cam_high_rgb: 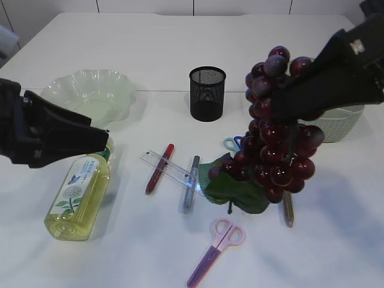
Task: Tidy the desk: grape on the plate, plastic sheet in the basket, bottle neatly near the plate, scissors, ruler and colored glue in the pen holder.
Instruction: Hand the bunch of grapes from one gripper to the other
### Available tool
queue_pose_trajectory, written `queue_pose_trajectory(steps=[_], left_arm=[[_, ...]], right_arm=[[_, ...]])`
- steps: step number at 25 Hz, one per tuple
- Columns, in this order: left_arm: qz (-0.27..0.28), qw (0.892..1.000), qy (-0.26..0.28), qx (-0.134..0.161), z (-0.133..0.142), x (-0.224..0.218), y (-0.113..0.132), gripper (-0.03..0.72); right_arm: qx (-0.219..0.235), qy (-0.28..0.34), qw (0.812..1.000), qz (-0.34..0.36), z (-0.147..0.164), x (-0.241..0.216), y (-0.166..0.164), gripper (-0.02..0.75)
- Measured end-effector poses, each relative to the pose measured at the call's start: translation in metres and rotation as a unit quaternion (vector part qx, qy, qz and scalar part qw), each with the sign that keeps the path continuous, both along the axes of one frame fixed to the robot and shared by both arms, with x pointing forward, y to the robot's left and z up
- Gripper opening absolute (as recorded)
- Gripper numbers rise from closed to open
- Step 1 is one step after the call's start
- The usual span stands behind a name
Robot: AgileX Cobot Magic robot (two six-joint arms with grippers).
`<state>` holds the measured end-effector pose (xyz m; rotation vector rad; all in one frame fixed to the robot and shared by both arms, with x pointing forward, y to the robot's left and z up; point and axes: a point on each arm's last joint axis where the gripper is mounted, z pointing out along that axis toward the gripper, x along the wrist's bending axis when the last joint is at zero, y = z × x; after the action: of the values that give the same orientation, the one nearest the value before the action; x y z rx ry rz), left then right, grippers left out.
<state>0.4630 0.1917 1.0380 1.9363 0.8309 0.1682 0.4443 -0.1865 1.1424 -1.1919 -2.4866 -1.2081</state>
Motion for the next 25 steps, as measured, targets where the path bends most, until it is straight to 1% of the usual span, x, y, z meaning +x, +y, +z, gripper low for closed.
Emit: queue_pose_trajectory(steps=[2, 6, 13, 16, 19, 22, 25], left_arm=[[-0.009, 1.0, -0.011, -0.009, 0.008, 0.003, -0.002, 0.456], [-0.032, 0.999, -0.018, -0.021, 0.019, 0.013, -0.008, 0.513], [-0.072, 0.997, 0.02, -0.034, 0.01, 0.026, -0.019, 0.53], [-0.105, 0.993, 0.026, -0.038, 0.009, 0.024, -0.035, 0.535], [-0.138, 0.99, 0.02, -0.038, 0.013, 0.018, -0.052, 0.575], [-0.158, 0.986, 0.013, -0.041, 0.018, 0.014, -0.065, 0.6], [-0.169, 0.984, 0.015, -0.045, 0.018, 0.013, -0.074, 0.605]], right_arm=[[0.007, 0.002, 1.0, 0.006, -0.003, 0.004, 0.006, 0.059], [0.011, 0.012, 1.0, 0.021, -0.008, 0.011, 0.017, 0.059], [0.025, -0.011, 0.999, 0.04, 0.011, 0.02, 0.028, 0.059], [0.026, -0.005, 0.998, 0.049, 0.013, 0.022, 0.029, 0.057], [0.025, 0.003, 0.998, 0.055, 0.012, 0.021, 0.03, 0.057], [0.026, 0.005, 0.998, 0.057, 0.013, 0.021, 0.03, 0.057], [0.03, 0.007, 0.998, 0.057, 0.013, 0.02, 0.03, 0.057]])
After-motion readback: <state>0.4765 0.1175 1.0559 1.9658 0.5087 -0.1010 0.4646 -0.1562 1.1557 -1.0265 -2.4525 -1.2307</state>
